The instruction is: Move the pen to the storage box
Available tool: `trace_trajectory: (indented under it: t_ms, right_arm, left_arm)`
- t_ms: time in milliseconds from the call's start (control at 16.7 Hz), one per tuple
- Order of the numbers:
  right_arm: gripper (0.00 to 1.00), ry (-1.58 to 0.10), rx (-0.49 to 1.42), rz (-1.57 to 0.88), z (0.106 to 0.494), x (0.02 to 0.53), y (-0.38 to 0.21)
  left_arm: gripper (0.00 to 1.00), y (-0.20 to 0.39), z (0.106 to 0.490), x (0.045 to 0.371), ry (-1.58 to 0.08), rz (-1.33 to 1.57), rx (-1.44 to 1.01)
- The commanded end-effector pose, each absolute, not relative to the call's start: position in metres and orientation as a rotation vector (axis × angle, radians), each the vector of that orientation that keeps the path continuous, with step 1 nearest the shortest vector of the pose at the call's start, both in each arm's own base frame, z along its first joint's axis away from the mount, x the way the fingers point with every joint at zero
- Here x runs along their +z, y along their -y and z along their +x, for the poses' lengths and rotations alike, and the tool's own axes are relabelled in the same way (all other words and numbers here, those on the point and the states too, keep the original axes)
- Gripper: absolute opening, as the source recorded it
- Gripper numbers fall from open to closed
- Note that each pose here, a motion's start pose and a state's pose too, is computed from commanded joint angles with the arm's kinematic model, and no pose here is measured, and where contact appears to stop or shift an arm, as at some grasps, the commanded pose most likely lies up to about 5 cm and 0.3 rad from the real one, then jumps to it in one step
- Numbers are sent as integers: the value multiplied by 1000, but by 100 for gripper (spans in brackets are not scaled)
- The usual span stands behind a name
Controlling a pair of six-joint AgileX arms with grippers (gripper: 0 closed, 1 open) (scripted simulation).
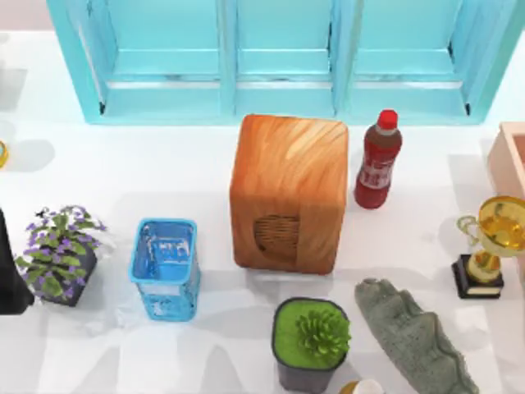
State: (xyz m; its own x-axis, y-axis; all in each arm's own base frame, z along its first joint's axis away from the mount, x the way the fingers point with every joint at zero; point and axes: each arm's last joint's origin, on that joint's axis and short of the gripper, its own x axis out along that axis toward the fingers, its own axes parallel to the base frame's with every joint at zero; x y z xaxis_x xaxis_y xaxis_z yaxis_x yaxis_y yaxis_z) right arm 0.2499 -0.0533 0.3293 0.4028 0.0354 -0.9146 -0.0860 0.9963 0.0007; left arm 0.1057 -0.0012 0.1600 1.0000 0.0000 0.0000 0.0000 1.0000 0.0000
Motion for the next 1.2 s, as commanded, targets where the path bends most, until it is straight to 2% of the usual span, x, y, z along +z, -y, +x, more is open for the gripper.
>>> trace_trajectory:
  t_ms: [300,540,1200]
  right_arm:
    - [0,-1152,75,-49,258,286,53]
    - [0,-1154,75,-49,259,284,53]
    - [83,-1154,75,-49,259,284,53]
  left_arm:
    - [100,1,106,160,0,0,0]
    - [100,1,106,160,0,0,0]
    - [100,1,106,160,0,0,0]
